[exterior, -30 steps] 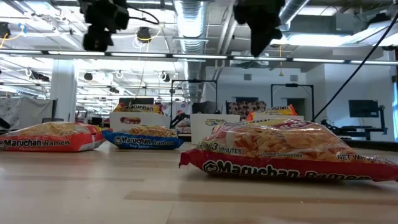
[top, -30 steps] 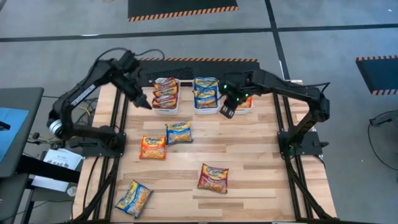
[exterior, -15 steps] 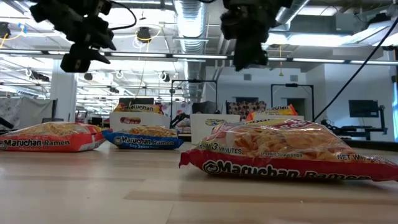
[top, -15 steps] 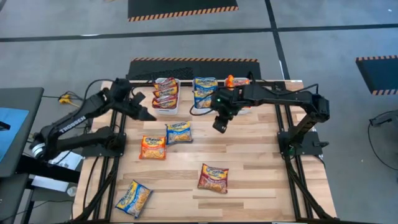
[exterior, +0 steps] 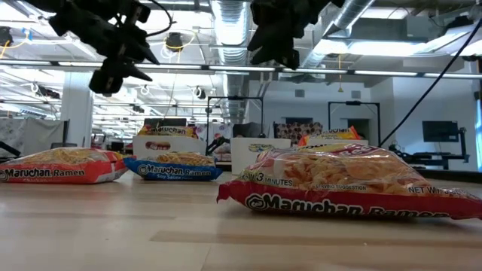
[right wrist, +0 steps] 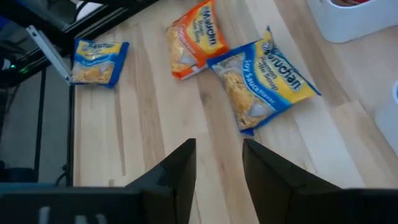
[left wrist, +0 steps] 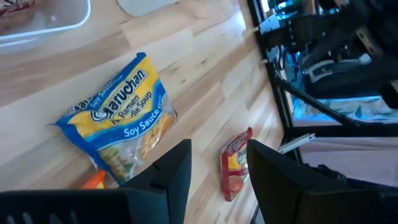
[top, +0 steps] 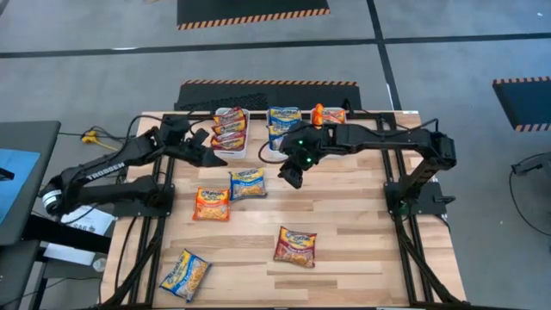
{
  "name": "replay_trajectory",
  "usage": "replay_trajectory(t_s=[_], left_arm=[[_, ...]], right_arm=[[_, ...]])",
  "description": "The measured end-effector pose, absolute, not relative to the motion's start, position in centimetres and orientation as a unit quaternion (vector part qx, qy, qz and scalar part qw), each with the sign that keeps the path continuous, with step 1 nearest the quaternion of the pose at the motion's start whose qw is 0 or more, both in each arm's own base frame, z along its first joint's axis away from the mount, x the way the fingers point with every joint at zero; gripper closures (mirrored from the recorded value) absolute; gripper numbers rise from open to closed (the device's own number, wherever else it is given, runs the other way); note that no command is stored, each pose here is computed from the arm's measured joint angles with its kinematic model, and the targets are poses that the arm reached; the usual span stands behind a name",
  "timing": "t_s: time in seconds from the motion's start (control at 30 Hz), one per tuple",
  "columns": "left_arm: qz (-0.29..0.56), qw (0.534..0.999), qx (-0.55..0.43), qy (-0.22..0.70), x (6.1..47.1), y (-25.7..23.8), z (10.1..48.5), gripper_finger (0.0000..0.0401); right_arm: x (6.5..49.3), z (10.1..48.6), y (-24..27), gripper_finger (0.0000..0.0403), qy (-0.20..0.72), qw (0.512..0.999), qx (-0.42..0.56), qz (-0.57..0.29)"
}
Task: Sort Maruchan noodles
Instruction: Put the top blue noodle pack into the top middle white bin
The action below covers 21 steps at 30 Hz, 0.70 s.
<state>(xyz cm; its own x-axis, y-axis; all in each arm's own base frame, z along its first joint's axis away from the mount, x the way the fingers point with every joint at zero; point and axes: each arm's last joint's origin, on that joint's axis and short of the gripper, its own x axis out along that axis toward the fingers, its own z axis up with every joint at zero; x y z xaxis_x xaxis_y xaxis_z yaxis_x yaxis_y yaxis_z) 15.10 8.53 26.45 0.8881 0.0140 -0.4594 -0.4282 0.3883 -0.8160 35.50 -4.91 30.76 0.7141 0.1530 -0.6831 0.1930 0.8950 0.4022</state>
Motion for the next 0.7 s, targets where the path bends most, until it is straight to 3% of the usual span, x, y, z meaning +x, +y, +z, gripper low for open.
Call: replay_trajectory(t_s=[0.2, 0.33, 0.7], left_arm=[[0.147, 0.788, -0.553, 0.226, 16.2, 9.3, 25.1, 0.0261], [0.137, 0.783, -0.552, 0.25, 16.7, 9.5, 24.4, 0.0261], [0.076, 0.802, -0.54, 0.243, 16.3, 8.9, 25.2, 0.0262]], right_arm=[[36.0, 31.2, -4.3, 0.0207, 0.348, 0.909, 0.227, -0.027], [37.3, 30.9, -5.3, 0.0194, 0.306, 0.909, 0.276, -0.061], [41.5, 23.6, -7.9, 0.0192, 0.316, 0.826, 0.443, -0.147]])
